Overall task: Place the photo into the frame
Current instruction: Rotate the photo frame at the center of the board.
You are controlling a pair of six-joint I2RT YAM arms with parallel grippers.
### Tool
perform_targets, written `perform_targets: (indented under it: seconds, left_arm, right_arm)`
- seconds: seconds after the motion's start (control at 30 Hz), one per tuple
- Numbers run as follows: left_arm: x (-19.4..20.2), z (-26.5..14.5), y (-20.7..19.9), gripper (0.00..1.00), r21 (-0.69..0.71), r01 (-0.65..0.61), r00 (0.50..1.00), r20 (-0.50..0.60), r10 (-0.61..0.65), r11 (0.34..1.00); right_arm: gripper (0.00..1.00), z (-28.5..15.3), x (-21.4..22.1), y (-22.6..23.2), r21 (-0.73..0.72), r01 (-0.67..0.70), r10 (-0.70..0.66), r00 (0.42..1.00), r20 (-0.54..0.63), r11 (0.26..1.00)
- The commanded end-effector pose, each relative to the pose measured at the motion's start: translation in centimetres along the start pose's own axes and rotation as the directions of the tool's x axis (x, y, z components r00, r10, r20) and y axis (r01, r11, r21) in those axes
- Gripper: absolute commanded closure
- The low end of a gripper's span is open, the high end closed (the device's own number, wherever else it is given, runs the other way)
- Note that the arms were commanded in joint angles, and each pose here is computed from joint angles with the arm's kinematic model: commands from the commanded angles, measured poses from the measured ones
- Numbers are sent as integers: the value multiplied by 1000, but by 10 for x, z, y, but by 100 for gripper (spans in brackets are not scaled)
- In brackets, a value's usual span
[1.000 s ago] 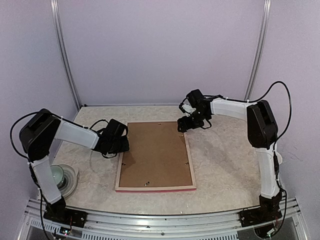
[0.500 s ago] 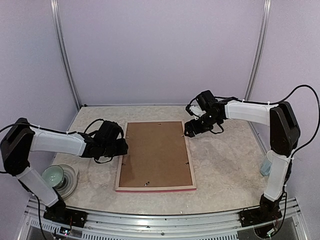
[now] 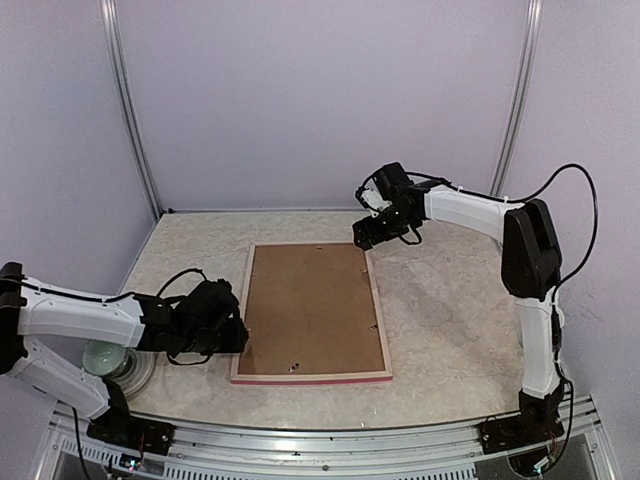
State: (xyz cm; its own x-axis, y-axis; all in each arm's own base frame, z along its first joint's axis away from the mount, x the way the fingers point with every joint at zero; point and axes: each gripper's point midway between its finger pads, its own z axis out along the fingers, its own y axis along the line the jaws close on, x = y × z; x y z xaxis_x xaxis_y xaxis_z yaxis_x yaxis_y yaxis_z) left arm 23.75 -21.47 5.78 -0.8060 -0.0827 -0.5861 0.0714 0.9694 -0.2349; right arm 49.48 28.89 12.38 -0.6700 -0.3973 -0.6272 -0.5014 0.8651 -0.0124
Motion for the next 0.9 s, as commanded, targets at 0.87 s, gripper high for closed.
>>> perform_targets:
  seconds: [0.87]
  left_arm:
    - [24, 9, 22, 69, -119, -10, 1000, -29, 6, 993]
  right_arm:
    - [13, 86, 22, -63, 173, -94, 107, 992, -70, 981]
